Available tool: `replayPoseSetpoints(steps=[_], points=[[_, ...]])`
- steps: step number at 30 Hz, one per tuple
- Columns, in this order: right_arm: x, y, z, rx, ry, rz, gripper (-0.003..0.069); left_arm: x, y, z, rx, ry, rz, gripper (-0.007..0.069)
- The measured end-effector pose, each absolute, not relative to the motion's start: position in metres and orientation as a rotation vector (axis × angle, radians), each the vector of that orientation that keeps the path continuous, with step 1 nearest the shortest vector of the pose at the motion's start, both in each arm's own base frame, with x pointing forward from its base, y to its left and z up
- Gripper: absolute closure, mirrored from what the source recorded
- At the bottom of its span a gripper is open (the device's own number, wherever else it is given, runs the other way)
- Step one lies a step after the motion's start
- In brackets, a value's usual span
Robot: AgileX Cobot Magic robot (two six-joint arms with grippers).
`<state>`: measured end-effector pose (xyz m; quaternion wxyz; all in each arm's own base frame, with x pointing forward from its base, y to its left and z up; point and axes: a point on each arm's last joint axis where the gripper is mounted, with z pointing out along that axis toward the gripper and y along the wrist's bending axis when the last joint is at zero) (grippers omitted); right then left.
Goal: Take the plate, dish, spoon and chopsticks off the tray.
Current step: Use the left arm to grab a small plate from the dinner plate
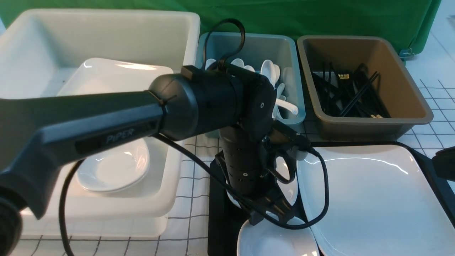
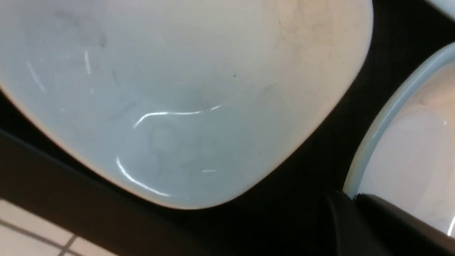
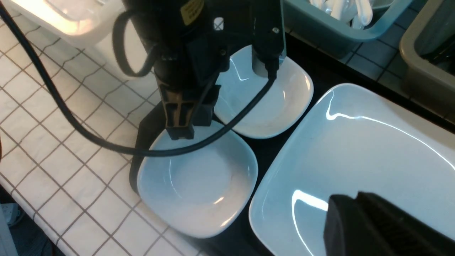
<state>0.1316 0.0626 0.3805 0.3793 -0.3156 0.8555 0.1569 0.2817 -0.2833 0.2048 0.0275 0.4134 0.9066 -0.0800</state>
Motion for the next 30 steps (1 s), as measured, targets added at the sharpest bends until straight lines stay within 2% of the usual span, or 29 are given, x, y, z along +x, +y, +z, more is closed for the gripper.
replayPoseSetpoints(steps=[10, 13, 17, 23, 26, 30], points=[[0.1317, 0.0626, 0.3806, -0.806, 2.185, 0.401, 0.0608, 0.2820, -0.2851, 0.1977, 1.281, 2.820, -0.257, 0.0604], [0.1317, 0.0626, 0.3806, -0.806, 2.185, 0.401, 0.0608, 0.2822, -0.2853, 0.1977, 1.279, 2.818, -0.258, 0.0574], [0.1317, 0.0626, 0.3806, -0.806, 2.185, 0.401, 0.0608, 0.2817, -0.2860, 0.1979, 1.288, 2.813, -0.272, 0.0454], [0.1317, 0.0626, 0.3806, -0.806, 2.185, 0.401, 0.0601, 0.2830, -0.2827, 0.1974, 1.317, 2.807, -0.219, 0.0264], [0.1317, 0.0626, 0.3806, -0.806, 2.185, 0.401, 0.0598, 0.2826, -0.2808, 0.1960, 1.323, 2.818, -0.208, 0.0204], [0.1316, 0.0627, 0.3806, -0.806, 2.185, 0.402, 0.0592, 0.2816, -0.2796, 0.1914, 1.319, 2.819, -0.204, 0.0182]])
